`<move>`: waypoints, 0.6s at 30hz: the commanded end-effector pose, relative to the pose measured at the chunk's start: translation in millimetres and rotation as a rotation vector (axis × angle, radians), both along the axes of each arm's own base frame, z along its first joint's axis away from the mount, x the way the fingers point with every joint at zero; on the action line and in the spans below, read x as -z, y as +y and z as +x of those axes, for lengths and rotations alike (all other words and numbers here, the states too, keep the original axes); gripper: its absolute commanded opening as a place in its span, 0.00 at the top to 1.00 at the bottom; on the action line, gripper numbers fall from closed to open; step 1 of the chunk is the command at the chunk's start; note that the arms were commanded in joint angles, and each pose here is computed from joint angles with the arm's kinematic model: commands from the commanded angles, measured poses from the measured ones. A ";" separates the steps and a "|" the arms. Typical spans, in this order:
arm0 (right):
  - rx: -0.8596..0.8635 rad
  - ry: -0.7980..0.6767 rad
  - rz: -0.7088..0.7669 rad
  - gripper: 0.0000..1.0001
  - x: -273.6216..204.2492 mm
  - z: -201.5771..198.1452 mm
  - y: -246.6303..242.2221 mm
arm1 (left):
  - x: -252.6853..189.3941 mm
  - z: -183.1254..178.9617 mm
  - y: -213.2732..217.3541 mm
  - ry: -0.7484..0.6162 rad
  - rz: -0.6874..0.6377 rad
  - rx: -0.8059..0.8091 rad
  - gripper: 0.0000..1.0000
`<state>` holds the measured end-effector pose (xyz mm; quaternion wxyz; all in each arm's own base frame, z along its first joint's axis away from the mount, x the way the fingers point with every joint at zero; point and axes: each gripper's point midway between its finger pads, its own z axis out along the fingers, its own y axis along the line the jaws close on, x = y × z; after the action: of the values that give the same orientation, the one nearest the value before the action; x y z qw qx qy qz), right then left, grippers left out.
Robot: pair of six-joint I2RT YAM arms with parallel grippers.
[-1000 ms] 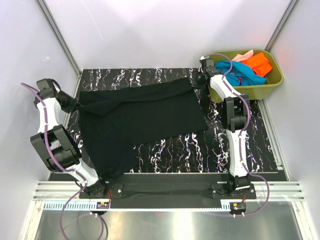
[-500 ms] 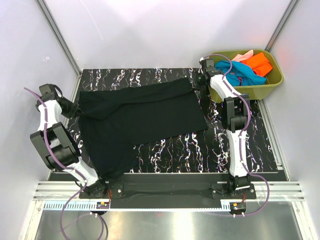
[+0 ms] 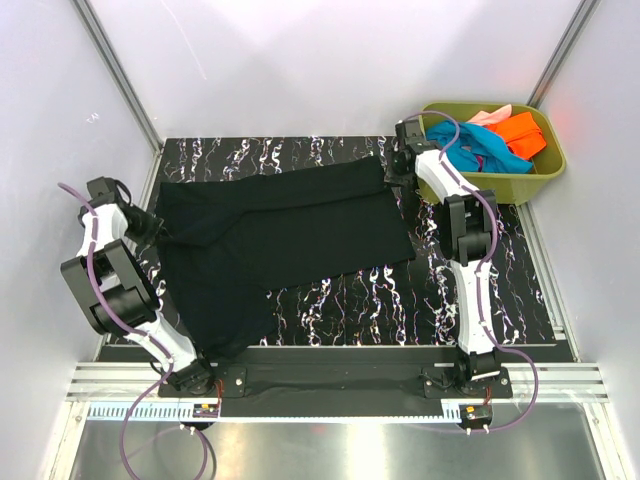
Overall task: Fold and stack the t-shirts
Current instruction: Fold the tshirt
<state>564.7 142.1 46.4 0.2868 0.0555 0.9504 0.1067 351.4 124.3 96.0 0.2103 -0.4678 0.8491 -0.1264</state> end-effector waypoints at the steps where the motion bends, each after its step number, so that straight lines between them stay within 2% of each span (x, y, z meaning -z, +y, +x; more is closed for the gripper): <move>1: 0.008 -0.070 -0.082 0.99 -32.4 4.6 -0.9 | 6.9 -4.4 7.1 0.017 0.027 -0.011 1.00; 13: 0.023 -0.052 -0.167 0.98 -25.0 0.2 -9.2 | 18.5 -19.5 -0.8 0.034 0.015 -0.036 1.00; 18: 0.021 -0.045 -0.179 0.98 -19.1 -1.3 -11.2 | 1.3 -18.9 -0.5 -0.019 0.046 -0.044 1.00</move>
<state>558.4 136.9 47.0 0.2889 0.0409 0.9557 0.0387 324.1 111.4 66.3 0.1710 -0.4838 0.8498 -0.1203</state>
